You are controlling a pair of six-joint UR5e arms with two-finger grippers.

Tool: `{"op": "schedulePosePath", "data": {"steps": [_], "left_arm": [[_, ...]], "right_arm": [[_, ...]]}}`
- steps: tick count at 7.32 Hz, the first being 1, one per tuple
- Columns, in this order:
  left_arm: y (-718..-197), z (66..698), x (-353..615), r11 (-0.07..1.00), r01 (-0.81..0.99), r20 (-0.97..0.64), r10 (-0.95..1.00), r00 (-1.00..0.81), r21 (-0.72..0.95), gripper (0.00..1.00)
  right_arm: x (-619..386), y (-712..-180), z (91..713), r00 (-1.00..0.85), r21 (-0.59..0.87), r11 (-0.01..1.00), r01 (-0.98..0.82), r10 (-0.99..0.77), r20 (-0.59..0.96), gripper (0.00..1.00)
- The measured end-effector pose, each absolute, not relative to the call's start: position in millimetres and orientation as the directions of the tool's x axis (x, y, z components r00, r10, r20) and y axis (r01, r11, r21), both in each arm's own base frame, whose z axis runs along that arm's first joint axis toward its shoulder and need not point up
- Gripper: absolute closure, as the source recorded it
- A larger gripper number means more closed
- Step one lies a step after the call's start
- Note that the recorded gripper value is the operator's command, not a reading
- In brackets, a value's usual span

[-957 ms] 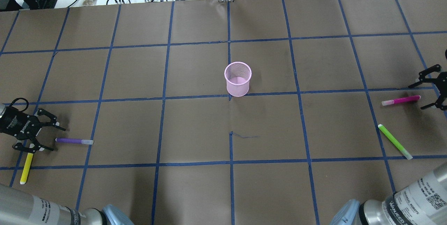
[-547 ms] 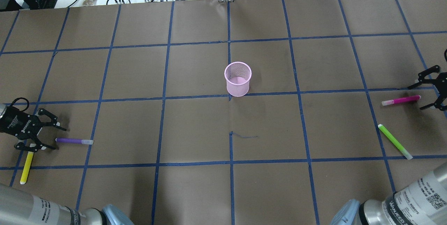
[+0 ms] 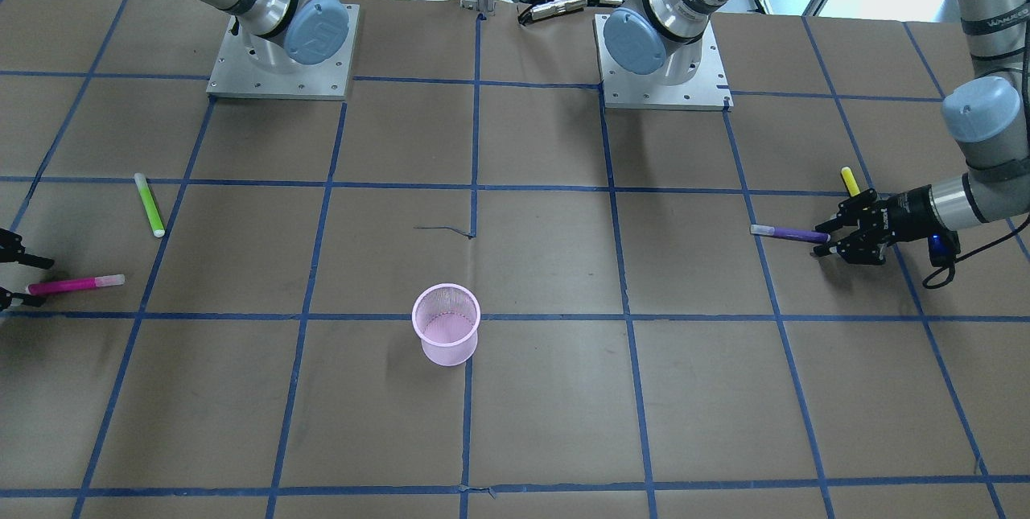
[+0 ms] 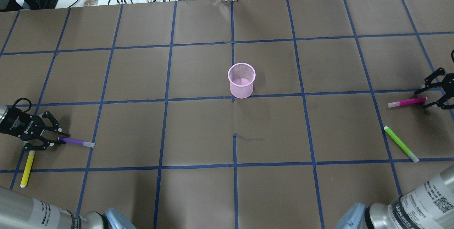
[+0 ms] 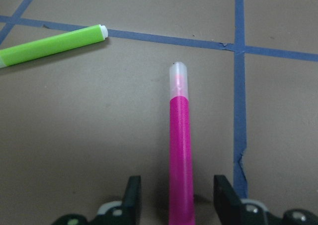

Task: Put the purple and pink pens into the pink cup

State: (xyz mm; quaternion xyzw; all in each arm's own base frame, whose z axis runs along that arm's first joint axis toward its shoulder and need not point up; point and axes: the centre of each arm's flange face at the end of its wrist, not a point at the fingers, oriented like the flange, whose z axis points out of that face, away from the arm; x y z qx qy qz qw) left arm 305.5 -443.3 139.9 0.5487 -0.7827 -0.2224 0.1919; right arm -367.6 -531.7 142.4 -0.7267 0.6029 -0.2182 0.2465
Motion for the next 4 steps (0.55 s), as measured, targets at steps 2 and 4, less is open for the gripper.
{"op": "schedulePosePath", "data": {"steps": [2, 4], "left_arm": [[-444.0, 141.4, 306.4, 0.299, -0.774, 0.058, -0.944, -0.323, 0.558, 0.84], [-445.3, 147.7, 308.0, 0.301, -0.781, 0.061, -0.945, -0.322, 0.547, 0.88]], "right_arm": [[-368.3, -531.9, 140.7, 0.178, -0.619, -0.151, -0.771, -0.984, 0.018, 0.78], [-368.8, -531.8, 141.1, 0.177, -0.617, -0.146, -0.773, -0.984, 0.011, 0.9]]}}
